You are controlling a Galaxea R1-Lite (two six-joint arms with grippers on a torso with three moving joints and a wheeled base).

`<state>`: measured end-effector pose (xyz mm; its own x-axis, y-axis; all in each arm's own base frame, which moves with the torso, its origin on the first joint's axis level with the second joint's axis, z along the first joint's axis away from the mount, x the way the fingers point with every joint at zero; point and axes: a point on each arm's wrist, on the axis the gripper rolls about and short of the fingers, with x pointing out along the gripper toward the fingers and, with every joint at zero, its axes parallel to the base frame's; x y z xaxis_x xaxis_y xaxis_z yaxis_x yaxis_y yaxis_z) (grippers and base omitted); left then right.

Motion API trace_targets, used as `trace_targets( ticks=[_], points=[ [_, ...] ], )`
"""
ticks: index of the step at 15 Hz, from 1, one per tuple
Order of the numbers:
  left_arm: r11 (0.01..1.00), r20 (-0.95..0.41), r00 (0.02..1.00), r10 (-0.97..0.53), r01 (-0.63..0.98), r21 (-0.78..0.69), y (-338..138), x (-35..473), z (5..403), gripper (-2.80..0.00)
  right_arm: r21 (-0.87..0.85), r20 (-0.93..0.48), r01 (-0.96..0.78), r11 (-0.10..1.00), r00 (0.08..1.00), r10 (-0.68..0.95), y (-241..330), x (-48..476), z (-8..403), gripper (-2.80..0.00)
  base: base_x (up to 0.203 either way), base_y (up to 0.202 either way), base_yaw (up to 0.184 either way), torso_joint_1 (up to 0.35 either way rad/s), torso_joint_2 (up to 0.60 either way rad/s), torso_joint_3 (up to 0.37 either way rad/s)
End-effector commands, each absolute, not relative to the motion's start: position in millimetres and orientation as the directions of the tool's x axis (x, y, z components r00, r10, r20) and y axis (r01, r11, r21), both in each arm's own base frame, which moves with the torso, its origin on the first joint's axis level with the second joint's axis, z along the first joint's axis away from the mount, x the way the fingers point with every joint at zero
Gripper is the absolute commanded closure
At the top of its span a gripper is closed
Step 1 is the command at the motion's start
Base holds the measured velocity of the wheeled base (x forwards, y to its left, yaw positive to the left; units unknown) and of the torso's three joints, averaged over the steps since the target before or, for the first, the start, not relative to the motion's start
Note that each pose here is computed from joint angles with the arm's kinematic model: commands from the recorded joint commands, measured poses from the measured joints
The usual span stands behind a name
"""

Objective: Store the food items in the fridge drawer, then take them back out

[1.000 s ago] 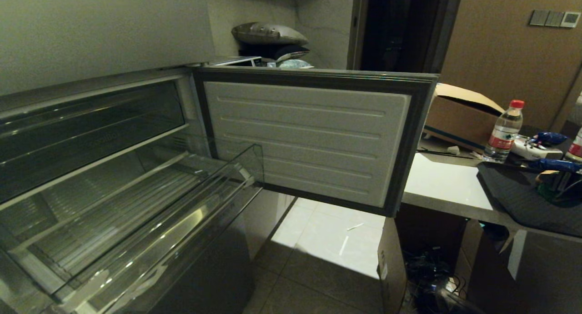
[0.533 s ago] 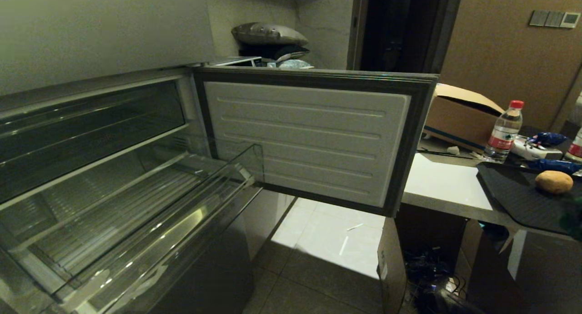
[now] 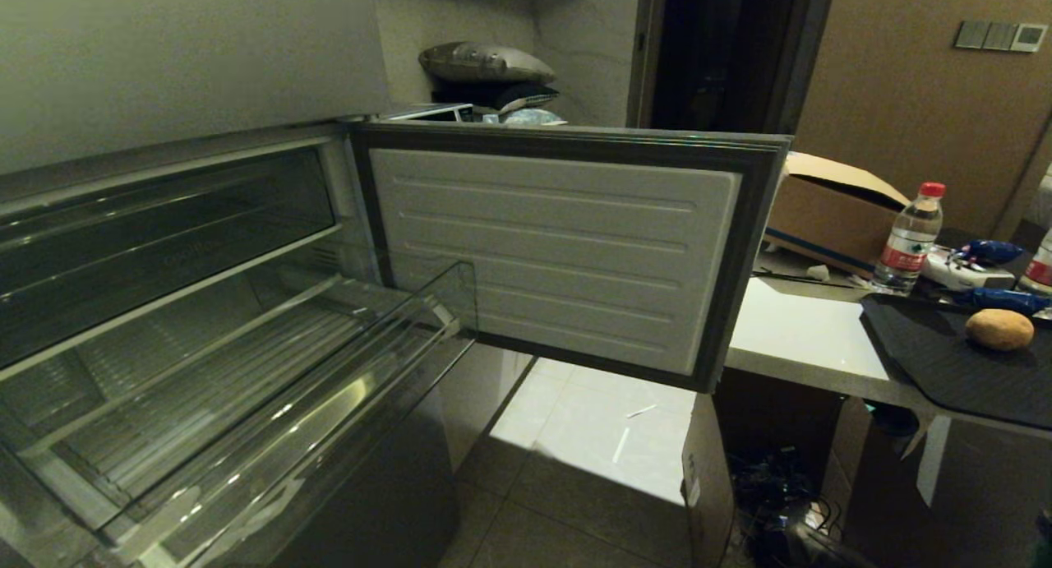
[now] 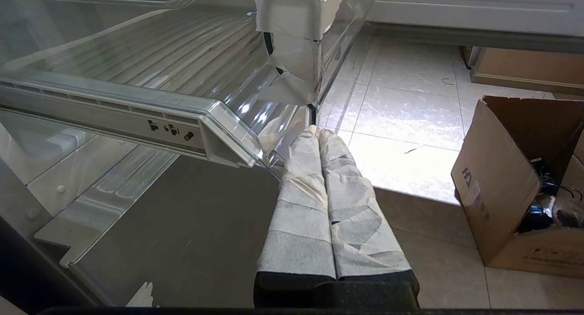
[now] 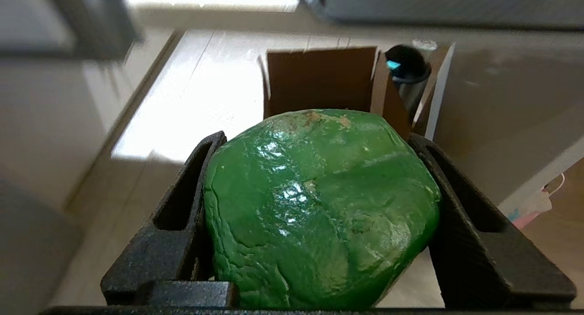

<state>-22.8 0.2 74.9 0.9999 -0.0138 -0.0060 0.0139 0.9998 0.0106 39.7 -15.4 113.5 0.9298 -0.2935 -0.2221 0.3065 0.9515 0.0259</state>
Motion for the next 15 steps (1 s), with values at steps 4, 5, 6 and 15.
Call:
trace_targets(
  ticks=[4, 5, 6, 15],
  points=[
    [1.000, -0.008, 1.000, -0.014, 0.014, 0.009, 0.2, -22.7, 74.9, 0.00, -0.039, -0.152, 0.258, 0.965, 0.953, -0.261, 0.9, 2.0, 85.3, 0.00, 0.000, 0.000, 0.000, 0.000, 0.00, 0.000],
    [1.000, -0.008, 1.000, -0.014, 0.014, 0.011, 0.2, -22.7, 74.9, 0.00, -0.049, -0.163, 0.261, 0.964, 0.950, -0.265, 0.7, 2.1, 84.2, 0.00, 0.000, 0.000, 0.000, 0.000, 0.00, 0.000],
    [1.000, -0.008, 1.000, -0.014, 0.014, 0.011, 0.2, -22.7, 74.9, 0.00, -0.049, -0.168, 0.267, 0.963, 0.948, -0.271, 0.5, 2.0, 83.8, 0.00, 0.000, 0.000, 0.000, 0.000, 0.00, 0.000],
    [1.000, -0.008, 1.000, -0.014, 0.014, 0.011, 0.2, -22.7, 74.9, 0.00, -0.068, -0.233, 0.117, 0.991, 0.964, -0.130, 0.4, 0.7, 77.7, 0.00, 0.000, 0.000, 0.000, 0.000, 0.00, 0.000]
  ],
)
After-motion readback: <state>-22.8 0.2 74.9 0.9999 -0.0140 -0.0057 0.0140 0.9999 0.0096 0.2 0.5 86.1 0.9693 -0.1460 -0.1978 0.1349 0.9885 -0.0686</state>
